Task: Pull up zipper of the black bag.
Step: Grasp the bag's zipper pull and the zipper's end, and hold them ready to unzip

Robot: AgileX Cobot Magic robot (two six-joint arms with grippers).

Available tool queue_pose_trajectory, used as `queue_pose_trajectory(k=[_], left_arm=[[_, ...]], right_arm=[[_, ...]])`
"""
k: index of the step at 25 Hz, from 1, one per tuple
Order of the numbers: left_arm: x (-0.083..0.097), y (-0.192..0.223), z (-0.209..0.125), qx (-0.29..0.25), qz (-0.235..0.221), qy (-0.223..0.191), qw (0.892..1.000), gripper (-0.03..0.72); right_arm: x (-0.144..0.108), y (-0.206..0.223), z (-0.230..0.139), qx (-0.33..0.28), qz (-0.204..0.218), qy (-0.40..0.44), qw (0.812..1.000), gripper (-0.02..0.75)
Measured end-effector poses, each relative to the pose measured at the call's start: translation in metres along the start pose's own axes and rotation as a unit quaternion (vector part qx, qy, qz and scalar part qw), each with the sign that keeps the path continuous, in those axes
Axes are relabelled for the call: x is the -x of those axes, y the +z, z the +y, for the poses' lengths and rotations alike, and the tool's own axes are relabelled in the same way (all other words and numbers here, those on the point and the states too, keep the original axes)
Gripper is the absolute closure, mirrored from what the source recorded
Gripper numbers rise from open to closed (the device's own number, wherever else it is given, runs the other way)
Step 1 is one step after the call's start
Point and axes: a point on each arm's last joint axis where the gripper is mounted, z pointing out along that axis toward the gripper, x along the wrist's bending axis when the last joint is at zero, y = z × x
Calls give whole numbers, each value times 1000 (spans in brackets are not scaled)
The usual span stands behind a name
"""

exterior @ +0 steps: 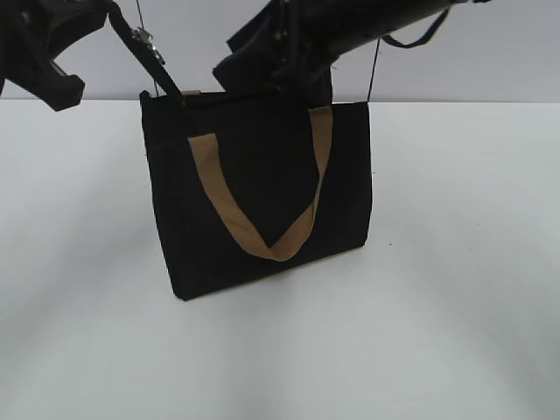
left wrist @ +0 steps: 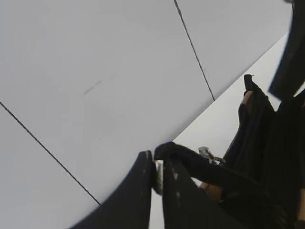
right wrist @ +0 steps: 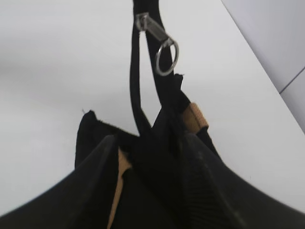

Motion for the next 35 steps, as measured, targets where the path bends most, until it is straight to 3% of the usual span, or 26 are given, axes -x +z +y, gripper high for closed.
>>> queue_pose_trajectory(k=[8,19,22,26,30,35], left_arm=[[0,0,2,9,-2,0,1000,666],[1,0,2,12,-3,1,1000,666],[1,0,2,13,-3,1,1000,666],[1,0,2,12,-3,1,1000,666],[0,0,-2,-11,2,0,1000,666],[-4,-2,-18,-97,21,-4,995,666]], right_arm=[[16,56,14,23,21,-10,999,402],[22,67,17,43,20,10,999,442],[22,67,18,47,21,14,999,530],[21,67,18,48,21,15,999,727],[23,67,16,33,14,15,999,752],[24,67,11,5,4,24,1000,752]])
